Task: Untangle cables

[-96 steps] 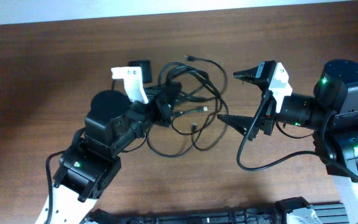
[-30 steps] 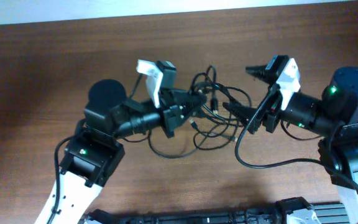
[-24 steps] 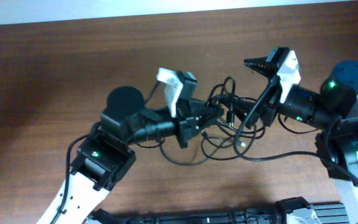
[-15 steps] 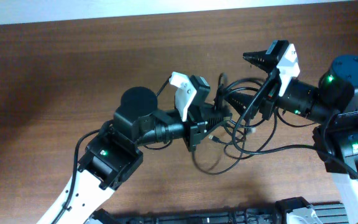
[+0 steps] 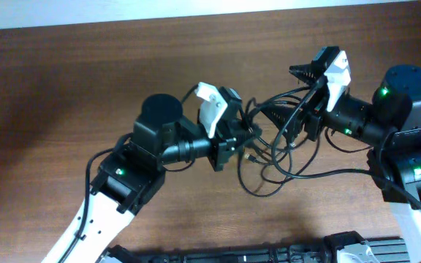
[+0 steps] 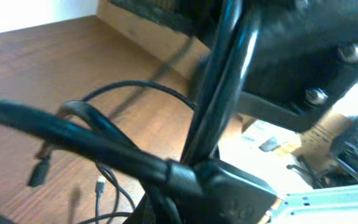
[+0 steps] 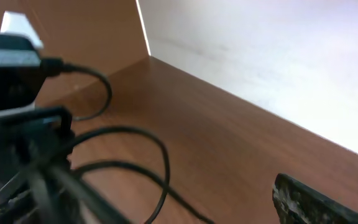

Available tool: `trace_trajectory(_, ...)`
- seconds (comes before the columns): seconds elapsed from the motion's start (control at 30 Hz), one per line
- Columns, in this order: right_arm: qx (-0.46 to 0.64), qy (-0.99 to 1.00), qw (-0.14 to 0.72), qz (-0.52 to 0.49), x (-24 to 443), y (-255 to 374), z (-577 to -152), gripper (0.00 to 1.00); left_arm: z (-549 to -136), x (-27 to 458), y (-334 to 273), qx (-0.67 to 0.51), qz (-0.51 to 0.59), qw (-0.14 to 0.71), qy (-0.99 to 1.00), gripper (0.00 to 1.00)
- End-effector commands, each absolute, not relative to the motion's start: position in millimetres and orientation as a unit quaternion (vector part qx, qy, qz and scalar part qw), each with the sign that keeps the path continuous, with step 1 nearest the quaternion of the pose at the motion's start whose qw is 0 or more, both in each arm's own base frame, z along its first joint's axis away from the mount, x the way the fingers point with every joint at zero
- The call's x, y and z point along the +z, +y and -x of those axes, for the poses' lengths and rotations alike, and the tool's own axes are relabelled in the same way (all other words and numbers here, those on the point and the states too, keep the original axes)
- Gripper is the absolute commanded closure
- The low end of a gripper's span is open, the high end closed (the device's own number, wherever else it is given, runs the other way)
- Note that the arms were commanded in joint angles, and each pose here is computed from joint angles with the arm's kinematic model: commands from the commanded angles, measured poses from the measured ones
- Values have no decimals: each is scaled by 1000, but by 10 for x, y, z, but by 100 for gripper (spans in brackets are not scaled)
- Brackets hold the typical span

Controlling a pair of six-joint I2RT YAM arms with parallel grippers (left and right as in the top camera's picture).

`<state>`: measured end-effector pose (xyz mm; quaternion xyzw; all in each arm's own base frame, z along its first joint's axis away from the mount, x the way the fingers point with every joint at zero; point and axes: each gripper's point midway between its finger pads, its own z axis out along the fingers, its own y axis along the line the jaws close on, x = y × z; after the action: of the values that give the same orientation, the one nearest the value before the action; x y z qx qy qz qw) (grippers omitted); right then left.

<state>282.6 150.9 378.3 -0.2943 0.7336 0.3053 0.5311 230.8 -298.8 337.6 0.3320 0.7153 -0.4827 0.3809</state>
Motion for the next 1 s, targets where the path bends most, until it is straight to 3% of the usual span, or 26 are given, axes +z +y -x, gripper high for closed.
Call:
trace_trajectory(0.0, 317, 737, 521, 291, 3792, 1519, -2766, 1, -2534, 3392, -2805, -477, -297, 397, 725, 100)
trace_trajectory(0.17, 341, 735, 503, 301, 3761, 1579, -2672, 1, -2842, 3455, -2641, -507, -137, 372, 765, 100)
trace_trajectory(0.4, 352, 728, 500, 309, 3781, 1610, -2638, 1, -2551, 3703, -2994, -537, -211, 395, 715, 100)
trace_trajectory(0.6, 328, 741, 507, 293, 3748, 1543, -2720, 1, -2551, 3504, -2953, -448, -325, 452, 699, 100)
trace_trajectory(0.77, 314, 754, 504, 281, 3691, 1496, -2754, 1, -2948, 3428, -2545, -363, -268, 499, 739, 100)
trace_trajectory(0.87, 288, 781, 491, 256, 3558, 1398, -2800, 1, -3082, 3685, -2222, -333, -233, 553, 727, 90)
trace_trajectory(0.97, 250, 815, 472, 226, 3383, 1256, -2842, 1, -3075, 3990, -1973, -299, -239, 611, 693, 98)
